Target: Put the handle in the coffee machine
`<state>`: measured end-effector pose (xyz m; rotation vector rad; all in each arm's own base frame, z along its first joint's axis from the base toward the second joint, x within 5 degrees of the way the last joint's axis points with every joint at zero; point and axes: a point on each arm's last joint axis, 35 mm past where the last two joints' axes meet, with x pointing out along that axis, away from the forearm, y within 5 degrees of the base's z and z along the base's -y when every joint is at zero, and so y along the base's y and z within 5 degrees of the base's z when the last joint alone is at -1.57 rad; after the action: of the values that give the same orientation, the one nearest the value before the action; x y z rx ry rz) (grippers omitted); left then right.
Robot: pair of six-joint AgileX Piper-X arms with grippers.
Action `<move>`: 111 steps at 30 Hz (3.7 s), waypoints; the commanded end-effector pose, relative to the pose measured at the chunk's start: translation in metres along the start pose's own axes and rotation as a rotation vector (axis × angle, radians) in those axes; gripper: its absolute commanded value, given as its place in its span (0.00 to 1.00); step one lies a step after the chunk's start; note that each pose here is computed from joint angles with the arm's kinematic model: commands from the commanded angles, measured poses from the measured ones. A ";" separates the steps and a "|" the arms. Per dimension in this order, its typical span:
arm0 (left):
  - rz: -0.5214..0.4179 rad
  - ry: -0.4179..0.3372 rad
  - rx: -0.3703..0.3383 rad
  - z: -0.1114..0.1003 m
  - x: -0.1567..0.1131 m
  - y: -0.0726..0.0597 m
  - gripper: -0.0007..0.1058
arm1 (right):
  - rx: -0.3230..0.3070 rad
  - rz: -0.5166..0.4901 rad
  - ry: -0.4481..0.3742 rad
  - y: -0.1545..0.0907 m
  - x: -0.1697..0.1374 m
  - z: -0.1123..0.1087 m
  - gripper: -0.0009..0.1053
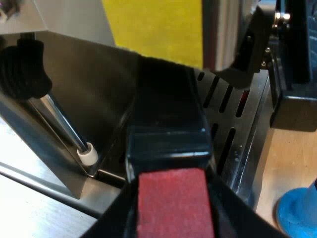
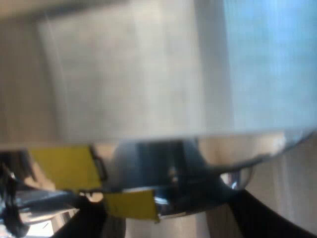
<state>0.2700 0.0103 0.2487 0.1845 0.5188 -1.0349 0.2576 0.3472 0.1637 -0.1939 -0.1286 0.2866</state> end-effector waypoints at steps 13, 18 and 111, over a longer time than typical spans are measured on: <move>-0.102 -0.166 0.118 0.022 -0.005 -0.006 0.01 | 0.064 -0.016 -0.084 -0.004 0.005 0.021 0.39; -0.066 -0.127 0.117 0.020 -0.004 -0.005 0.01 | 0.064 -0.016 -0.084 -0.004 0.005 0.021 0.39; 0.163 -0.179 -0.061 0.036 -0.064 0.022 0.01 | 0.070 -0.025 -0.088 -0.004 0.005 0.022 0.39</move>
<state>0.2753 0.0563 0.3050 0.0619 0.3667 -0.8882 0.2579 0.3476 0.1640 -0.1920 -0.1315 0.2879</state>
